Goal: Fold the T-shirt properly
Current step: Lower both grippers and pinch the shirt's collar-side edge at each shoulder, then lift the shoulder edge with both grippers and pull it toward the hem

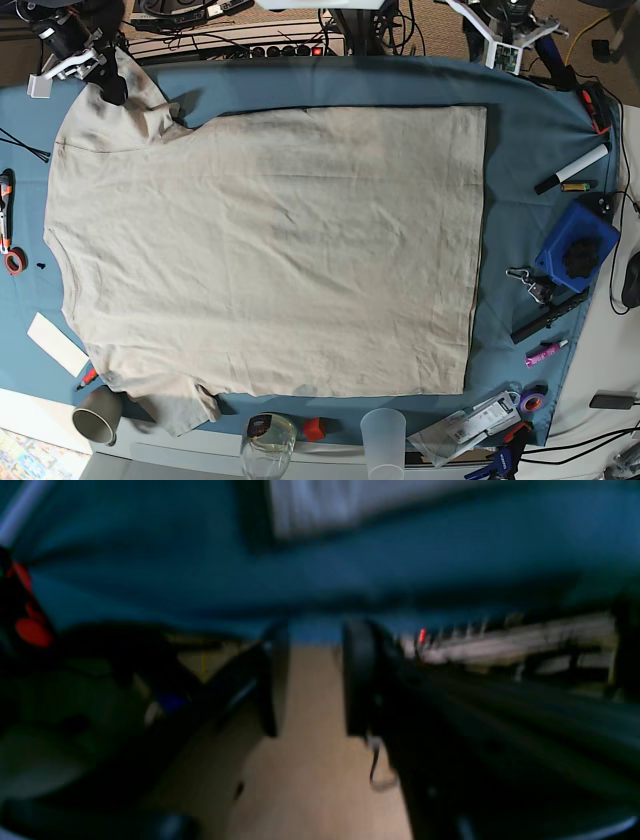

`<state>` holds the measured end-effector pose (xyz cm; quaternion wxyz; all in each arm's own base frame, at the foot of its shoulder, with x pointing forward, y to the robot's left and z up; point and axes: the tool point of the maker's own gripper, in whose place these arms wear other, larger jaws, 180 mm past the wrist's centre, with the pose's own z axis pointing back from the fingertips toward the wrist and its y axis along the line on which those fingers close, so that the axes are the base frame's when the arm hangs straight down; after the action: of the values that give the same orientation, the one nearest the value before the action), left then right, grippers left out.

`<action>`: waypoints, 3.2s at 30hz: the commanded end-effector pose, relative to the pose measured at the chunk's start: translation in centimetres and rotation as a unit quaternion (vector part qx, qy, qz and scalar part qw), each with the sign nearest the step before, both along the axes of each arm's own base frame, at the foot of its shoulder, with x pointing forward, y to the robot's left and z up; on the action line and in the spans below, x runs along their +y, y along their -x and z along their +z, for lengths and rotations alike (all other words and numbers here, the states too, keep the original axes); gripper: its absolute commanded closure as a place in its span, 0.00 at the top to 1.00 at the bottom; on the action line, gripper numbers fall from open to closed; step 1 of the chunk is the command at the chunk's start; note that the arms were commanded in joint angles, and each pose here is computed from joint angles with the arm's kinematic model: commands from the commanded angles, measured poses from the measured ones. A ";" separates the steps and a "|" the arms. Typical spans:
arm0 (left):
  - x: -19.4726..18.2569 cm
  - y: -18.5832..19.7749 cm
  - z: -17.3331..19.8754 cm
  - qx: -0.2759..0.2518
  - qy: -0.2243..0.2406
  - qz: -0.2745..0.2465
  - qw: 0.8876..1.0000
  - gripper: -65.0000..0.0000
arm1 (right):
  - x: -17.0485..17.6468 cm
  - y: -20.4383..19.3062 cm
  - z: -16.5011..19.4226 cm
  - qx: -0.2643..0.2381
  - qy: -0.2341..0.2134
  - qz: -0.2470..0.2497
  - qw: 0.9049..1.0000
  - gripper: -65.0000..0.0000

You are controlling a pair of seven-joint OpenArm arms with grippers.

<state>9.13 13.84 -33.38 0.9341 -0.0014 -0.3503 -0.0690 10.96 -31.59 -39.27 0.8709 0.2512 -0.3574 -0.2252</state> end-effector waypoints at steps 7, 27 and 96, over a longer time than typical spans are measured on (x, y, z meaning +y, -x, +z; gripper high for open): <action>-0.9 -3.1 1.8 -0.057 0.048 0.017 0.997 0.30 | 0.1 2.7 -2.0 0.082 0.014 0.025 0.996 0.50; 1.0 -7.9 -1.2 -0.071 0.072 0.106 0.989 0.50 | 0.1 2.8 -2.1 0.085 0.016 0.027 0.996 0.50; 3.0 -0.6 -2.4 0.058 0.115 0.164 0.978 0.00 | -4.4 7.3 7.6 0.036 0.059 -0.012 0.998 0.00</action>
<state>9.51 16.52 -36.44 0.9483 -0.0601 -0.2849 0.1259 3.28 -35.24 -32.77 0.8951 0.1964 -0.3263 -0.2318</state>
